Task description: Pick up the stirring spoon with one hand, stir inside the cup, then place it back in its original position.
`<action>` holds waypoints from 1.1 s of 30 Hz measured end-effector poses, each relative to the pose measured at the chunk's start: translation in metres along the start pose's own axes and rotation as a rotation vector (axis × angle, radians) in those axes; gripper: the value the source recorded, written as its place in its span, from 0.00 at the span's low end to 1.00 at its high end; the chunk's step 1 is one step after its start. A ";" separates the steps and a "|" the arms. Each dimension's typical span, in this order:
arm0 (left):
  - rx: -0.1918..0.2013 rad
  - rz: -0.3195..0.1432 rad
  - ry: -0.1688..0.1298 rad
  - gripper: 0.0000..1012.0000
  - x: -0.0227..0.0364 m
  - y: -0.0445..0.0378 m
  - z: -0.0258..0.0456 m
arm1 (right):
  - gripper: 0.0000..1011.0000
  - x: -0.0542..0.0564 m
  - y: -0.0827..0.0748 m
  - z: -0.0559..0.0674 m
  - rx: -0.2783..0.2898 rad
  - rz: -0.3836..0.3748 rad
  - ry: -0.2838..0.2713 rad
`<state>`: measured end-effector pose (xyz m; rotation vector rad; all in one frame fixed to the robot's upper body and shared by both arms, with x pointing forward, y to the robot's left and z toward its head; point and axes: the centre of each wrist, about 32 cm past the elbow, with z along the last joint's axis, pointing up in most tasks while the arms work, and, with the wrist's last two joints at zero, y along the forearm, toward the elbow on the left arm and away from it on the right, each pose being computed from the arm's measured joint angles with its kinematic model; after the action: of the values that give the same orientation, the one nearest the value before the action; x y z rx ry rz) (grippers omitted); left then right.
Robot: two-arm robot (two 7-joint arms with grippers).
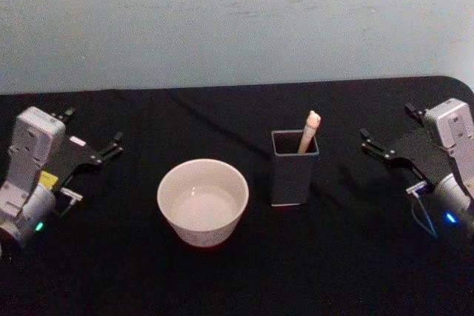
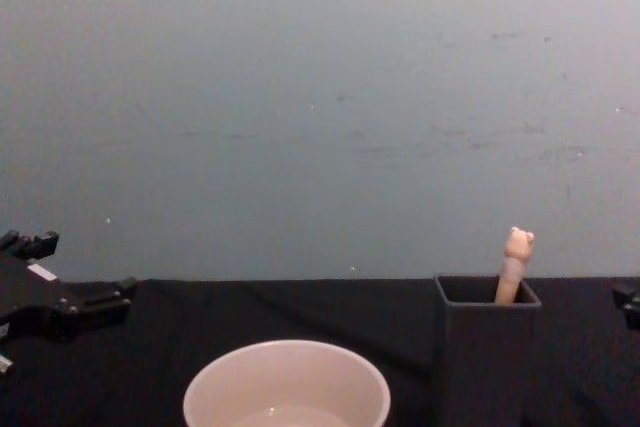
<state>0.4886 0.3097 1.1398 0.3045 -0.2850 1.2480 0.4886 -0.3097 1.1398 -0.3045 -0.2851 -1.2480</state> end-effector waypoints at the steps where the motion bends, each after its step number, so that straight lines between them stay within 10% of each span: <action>1: 0.000 0.000 0.000 0.99 0.0000 0.0000 0.0000 | 0.99 0.000 0.000 0.000 0.000 0.000 0.000; 33: 0.000 0.000 0.000 0.99 0.0000 0.0000 0.0000 | 0.99 0.000 0.000 0.000 0.000 0.000 0.000</action>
<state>0.4886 0.3097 1.1398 0.3045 -0.2849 1.2479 0.4886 -0.3097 1.1398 -0.3045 -0.2850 -1.2480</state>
